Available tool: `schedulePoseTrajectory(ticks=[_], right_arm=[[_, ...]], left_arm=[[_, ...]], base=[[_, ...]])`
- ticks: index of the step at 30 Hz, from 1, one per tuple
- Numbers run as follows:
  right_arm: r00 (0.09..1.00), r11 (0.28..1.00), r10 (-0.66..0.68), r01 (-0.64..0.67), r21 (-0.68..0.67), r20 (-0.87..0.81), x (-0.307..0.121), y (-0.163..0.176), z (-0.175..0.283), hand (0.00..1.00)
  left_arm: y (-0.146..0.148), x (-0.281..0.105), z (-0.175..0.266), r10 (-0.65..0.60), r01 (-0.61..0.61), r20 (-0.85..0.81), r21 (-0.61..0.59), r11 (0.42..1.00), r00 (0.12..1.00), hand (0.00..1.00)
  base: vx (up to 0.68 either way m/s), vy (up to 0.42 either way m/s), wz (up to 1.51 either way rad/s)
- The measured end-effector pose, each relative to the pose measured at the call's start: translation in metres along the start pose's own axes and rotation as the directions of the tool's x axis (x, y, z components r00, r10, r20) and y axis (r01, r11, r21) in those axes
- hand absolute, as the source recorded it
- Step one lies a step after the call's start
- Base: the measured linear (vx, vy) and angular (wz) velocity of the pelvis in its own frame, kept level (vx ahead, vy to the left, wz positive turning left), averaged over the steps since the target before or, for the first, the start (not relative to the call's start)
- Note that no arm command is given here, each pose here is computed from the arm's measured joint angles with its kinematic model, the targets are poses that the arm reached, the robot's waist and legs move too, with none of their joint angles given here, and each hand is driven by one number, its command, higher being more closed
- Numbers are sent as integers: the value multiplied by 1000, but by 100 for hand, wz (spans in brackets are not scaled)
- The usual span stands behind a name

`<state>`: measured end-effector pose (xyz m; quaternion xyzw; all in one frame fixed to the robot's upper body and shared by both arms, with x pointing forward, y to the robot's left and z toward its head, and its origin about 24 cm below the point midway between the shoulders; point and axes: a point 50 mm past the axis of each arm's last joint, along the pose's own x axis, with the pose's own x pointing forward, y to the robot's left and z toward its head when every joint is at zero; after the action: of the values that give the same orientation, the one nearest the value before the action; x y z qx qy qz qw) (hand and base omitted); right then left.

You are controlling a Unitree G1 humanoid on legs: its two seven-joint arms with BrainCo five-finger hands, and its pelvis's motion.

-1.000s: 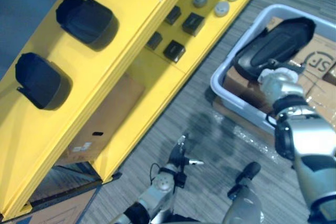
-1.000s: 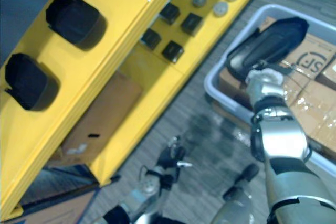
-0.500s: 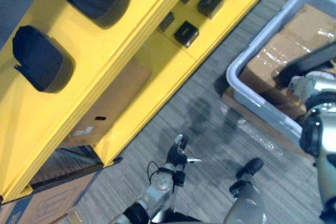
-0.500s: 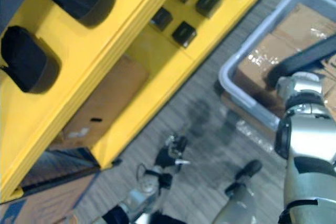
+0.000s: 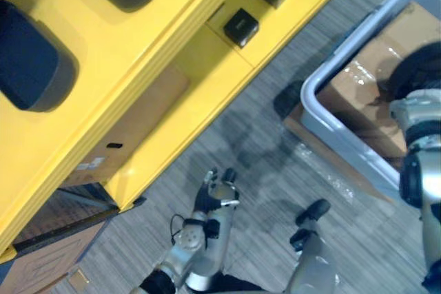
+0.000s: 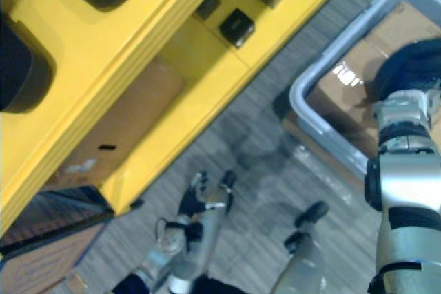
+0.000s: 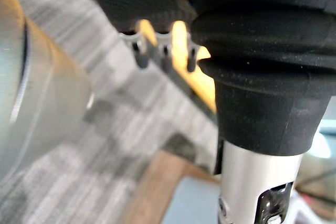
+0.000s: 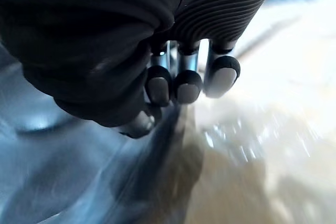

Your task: Walk over and take plastic housings, then place them on the shelf

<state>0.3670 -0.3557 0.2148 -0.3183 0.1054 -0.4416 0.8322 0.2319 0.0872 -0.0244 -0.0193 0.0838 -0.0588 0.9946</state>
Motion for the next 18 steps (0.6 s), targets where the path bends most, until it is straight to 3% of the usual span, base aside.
schedulePoseTrajectory(ticks=[9,10,13,18], right_arm=[[983,967,180,-168,-193,44,-9,27,-36,100],[980,964,192,-180,-196,44,-9,28,-37,0],[974,956,218,-202,-212,55,-12,33,-42,0],[932,982,152,-105,-156,330,-24,33,2,0]], left_arm=[[16,-5,-1,32,-32,-22,-9,999,999,0],[16,-5,-1,32,-32,-24,-8,999,999,0],[17,-4,1,32,-32,-30,-10,999,999,0],[18,-3,4,37,-37,-22,-16,999,999,0]], base=[[-9,44,-16],[2,59,-7],[2,49,-8],[-9,33,-8]])
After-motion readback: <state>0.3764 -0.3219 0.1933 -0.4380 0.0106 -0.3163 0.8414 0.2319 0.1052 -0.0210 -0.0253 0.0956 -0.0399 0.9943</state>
